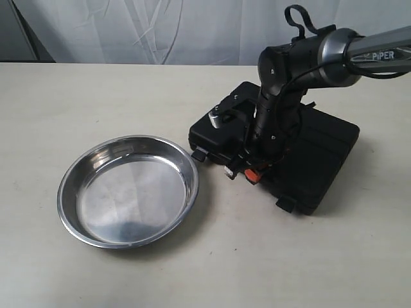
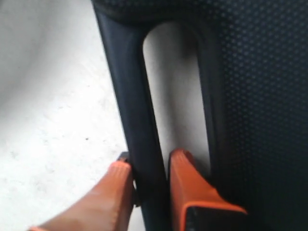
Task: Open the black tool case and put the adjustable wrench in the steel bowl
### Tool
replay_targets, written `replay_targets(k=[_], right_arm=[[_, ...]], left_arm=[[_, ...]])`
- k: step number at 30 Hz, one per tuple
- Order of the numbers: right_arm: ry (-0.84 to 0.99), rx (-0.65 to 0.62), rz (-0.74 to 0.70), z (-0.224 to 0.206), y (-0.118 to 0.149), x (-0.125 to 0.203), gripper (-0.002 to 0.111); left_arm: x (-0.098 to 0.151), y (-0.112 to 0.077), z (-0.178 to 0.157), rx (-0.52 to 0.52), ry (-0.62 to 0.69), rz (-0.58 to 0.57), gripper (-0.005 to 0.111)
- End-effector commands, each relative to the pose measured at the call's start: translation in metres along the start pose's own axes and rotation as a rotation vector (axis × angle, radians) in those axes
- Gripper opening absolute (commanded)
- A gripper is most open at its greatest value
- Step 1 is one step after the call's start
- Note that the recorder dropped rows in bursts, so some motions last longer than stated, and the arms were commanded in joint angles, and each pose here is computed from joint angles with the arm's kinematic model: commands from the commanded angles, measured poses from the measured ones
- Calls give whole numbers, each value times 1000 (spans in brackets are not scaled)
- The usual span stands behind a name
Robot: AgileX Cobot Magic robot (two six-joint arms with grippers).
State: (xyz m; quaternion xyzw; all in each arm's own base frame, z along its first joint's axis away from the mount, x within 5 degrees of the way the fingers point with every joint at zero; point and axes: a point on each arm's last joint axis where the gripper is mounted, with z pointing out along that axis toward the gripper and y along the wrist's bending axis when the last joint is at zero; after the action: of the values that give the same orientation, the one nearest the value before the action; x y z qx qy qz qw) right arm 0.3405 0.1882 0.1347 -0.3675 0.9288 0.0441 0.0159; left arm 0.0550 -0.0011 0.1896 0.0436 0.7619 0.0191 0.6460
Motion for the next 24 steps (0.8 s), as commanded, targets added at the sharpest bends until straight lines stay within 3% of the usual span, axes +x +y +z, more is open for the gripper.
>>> replay_targets(k=[1, 14, 19, 24], right_arm=[[-31, 19, 9, -13, -2, 1, 0], [-130, 65, -11, -72, 4, 9, -1], [-200, 209, -38, -111, -1, 19, -1], [-264, 479, 45, -148, -18, 32, -1]], left_arm=[[-2, 0, 0, 3, -13, -2, 0], [-2, 0, 0, 3, -13, -2, 0], [-2, 0, 0, 3, -13, -2, 0], [-2, 0, 0, 3, -13, -2, 0]])
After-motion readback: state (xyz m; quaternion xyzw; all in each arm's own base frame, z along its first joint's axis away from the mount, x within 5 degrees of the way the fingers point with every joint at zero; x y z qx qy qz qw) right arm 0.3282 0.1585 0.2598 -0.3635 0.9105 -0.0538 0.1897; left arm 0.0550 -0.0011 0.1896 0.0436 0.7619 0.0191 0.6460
